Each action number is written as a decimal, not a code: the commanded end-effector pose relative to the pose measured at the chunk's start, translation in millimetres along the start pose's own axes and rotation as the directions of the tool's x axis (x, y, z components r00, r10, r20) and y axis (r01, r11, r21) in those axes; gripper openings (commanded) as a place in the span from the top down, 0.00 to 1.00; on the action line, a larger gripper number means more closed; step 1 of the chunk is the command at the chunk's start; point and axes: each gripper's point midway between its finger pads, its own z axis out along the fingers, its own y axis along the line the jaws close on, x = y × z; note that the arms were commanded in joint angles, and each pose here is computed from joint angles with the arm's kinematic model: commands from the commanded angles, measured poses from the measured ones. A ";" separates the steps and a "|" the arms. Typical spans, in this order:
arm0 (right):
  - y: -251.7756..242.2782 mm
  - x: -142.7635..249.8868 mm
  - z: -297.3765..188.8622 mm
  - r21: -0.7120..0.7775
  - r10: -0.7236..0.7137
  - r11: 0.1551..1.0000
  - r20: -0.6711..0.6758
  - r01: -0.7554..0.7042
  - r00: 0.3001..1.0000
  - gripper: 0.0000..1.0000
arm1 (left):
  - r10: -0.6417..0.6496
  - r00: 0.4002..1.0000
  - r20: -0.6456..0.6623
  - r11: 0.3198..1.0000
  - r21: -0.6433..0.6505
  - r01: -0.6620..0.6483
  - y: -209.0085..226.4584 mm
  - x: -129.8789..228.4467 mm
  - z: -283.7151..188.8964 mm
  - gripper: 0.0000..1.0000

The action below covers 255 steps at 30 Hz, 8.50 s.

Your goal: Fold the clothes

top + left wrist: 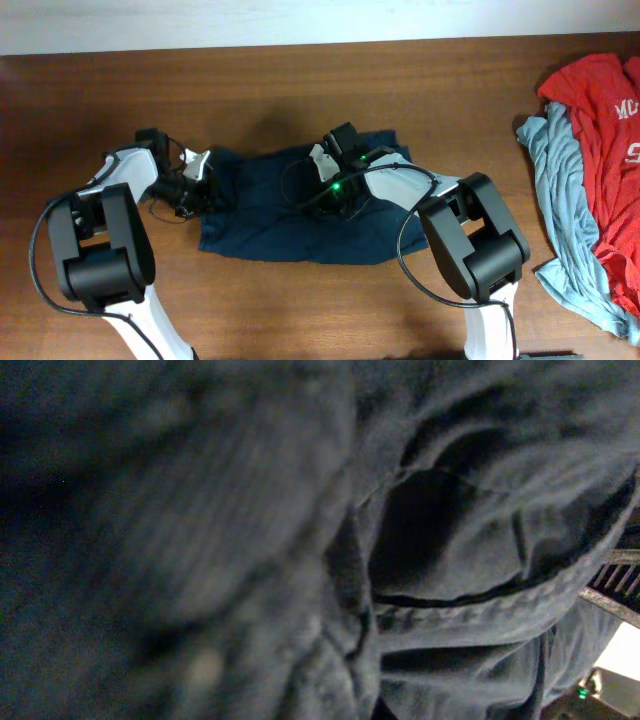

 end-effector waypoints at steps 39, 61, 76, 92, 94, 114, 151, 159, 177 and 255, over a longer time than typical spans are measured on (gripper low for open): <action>-25.8 -18.1 -136.9 0.177 0.049 0.980 0.223 -0.089 0.974 0.96 | 0.079 0.995 0.068 0.299 -0.953 0.042 -70.3 -4.4 -117.7 0.99; -74.5 -23.1 -170.1 0.132 0.307 0.923 0.312 -0.361 0.899 0.96 | 0.151 0.987 0.054 0.224 -0.974 0.019 -99.3 -10.0 -175.6 0.99; -76.6 -23.1 -171.7 0.134 0.302 0.924 0.314 -0.357 0.900 0.96 | 0.300 0.950 0.083 0.465 -0.882 -0.070 -170.2 -29.9 -69.4 0.99; -116.2 -5.8 -197.1 0.159 0.396 0.873 0.323 -0.462 0.859 0.96 | 0.316 0.947 0.063 0.274 -0.961 -0.027 -156.3 -35.7 -84.6 0.99; -102.1 -10.8 -191.7 0.097 0.372 0.904 0.300 -0.416 0.878 0.96 | 0.288 0.955 0.066 0.261 -0.965 -0.012 -147.1 -36.2 -95.8 0.99; -47.2 -37.9 -75.3 -0.039 0.281 0.960 0.174 -0.278 0.944 0.96 | 0.246 0.958 0.148 0.610 -0.792 -0.034 -197.4 -44.8 -94.0 0.99; -98.0 -27.8 -191.4 -0.116 0.158 0.985 0.298 -0.129 0.941 0.96 | 0.281 0.928 0.246 0.809 -0.580 -0.091 -135.2 -90.3 -186.4 0.99; -97.7 -25.1 -190.6 -0.118 0.168 0.983 0.287 -0.139 0.943 0.96 | 0.196 0.956 0.217 0.670 -0.742 0.031 -83.8 -64.7 -231.4 0.99; -97.2 -21.6 -189.5 -0.122 0.181 0.981 0.273 -0.153 0.945 0.96 | 0.220 0.969 0.113 0.493 -0.870 -0.011 -139.9 -90.6 -50.3 0.99; -110.8 -9.2 -185.7 -0.046 0.220 0.975 0.237 -0.215 0.946 0.96 | 0.134 0.948 0.287 0.529 -0.830 0.177 -128.9 -120.8 -115.4 0.90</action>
